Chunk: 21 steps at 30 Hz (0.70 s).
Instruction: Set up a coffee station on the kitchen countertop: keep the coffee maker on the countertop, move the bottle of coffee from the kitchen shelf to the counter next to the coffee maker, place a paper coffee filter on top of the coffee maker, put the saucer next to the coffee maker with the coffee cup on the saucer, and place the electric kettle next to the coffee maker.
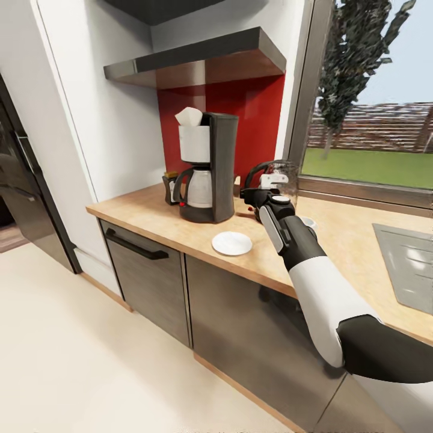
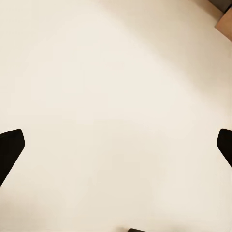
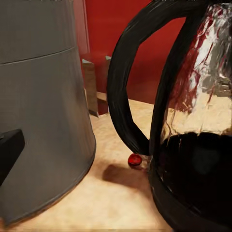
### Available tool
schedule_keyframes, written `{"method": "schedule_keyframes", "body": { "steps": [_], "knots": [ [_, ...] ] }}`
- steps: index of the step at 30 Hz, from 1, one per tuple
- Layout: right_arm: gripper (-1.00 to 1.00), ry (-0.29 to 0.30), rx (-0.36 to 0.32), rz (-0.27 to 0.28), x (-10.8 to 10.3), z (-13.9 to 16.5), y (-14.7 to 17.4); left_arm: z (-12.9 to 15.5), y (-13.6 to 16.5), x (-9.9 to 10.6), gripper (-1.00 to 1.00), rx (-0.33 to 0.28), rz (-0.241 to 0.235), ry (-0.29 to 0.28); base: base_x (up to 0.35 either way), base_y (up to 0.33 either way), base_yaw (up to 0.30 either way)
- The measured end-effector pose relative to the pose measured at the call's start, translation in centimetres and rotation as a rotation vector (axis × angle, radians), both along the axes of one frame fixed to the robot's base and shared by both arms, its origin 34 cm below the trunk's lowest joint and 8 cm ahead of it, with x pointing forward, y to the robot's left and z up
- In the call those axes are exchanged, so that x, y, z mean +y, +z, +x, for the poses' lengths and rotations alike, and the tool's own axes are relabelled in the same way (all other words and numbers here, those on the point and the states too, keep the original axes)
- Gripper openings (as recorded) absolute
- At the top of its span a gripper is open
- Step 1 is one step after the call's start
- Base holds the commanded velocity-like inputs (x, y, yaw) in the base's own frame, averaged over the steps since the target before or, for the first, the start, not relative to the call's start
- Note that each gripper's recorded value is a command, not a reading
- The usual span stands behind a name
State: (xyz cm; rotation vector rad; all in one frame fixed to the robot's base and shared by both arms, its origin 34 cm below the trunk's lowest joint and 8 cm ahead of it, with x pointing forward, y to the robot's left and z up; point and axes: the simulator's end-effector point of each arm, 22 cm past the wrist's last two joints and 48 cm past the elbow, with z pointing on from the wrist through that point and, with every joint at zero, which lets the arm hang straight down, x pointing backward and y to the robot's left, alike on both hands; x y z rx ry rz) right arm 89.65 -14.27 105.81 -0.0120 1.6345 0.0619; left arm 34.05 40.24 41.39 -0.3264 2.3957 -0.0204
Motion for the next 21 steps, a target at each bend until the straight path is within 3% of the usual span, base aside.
{"method": "schedule_keyframes", "body": {
  "steps": [21],
  "knots": [
    [1.00, 0.000, -0.008, 0.002, 0.00, -0.08, 0.40, 0.00, 0.01, 0.05, 1.00, 0.000, 0.001, 0.000, -0.048, 0.000, 0.000]
  ]
}}
